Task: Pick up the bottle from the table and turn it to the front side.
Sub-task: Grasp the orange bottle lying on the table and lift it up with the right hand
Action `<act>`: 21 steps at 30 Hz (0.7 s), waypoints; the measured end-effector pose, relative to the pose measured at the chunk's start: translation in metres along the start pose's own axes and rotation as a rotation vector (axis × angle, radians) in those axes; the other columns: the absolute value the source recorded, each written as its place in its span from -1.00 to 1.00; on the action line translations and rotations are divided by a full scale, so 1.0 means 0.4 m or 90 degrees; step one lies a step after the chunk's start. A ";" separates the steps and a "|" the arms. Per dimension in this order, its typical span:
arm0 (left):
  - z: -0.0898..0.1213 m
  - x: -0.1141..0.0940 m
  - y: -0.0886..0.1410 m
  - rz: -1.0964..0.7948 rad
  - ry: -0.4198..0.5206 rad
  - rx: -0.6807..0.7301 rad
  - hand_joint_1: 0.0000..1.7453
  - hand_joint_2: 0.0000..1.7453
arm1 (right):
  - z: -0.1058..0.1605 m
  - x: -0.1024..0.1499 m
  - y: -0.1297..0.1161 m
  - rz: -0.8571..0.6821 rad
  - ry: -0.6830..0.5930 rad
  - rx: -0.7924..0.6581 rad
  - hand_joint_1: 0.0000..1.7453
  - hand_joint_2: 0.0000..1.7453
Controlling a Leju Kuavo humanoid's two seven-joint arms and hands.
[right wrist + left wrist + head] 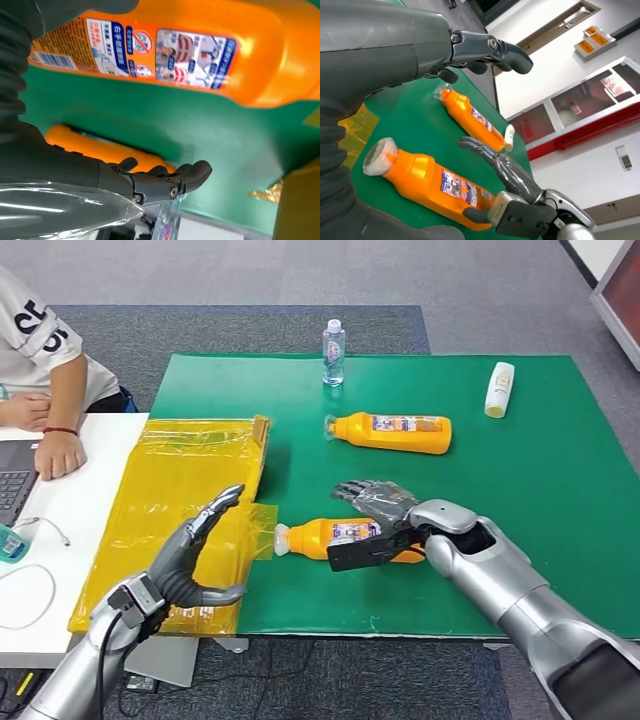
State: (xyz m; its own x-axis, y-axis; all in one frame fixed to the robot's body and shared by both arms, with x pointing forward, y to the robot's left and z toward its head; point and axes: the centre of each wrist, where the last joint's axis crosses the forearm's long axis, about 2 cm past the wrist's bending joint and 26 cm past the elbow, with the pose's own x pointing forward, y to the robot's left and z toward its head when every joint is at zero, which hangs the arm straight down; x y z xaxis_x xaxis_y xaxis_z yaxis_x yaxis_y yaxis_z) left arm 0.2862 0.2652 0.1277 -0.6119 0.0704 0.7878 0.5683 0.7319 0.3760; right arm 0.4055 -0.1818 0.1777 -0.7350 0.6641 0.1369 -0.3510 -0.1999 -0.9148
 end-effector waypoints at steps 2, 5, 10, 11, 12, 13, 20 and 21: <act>-0.001 -0.002 0.000 0.001 0.002 0.000 -1.00 1.00 | -0.005 -0.013 -0.005 -0.002 0.013 0.037 -1.00 1.00; -0.003 -0.007 0.000 0.002 0.004 0.000 -1.00 1.00 | -0.008 -0.038 -0.012 -0.011 0.035 0.089 -1.00 1.00; -0.016 -0.013 0.010 0.000 0.002 -0.001 -1.00 1.00 | -0.010 -0.063 -0.010 -0.024 0.064 0.148 -1.00 1.00; -0.019 -0.013 0.012 -0.001 0.002 -0.001 -1.00 1.00 | -0.011 -0.066 -0.008 -0.024 0.071 0.161 -1.00 1.00; -0.022 -0.014 0.015 -0.003 0.001 -0.001 -1.00 1.00 | -0.013 -0.068 -0.006 -0.024 0.077 0.172 -1.00 1.00; -0.025 -0.014 0.018 -0.004 0.000 -0.001 -1.00 1.00 | -0.013 -0.070 -0.006 -0.024 0.084 0.183 -1.00 1.00; -0.042 -0.017 0.034 -0.012 -0.004 -0.004 -1.00 1.00 | -0.021 -0.077 -0.006 -0.019 0.118 0.233 -1.00 1.00; -0.045 -0.018 0.036 -0.012 -0.004 -0.005 -1.00 1.00 | -0.022 -0.077 -0.005 -0.019 0.119 0.236 -1.00 1.00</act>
State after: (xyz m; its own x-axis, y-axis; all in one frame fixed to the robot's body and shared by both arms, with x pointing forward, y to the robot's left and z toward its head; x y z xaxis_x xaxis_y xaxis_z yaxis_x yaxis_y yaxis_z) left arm 0.3087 0.2632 0.1365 -0.6267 0.0608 0.7769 0.5605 0.7277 0.3952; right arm 0.4339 -0.1954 0.1720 -0.6151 0.7863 0.0583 -0.5809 -0.4020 -0.7077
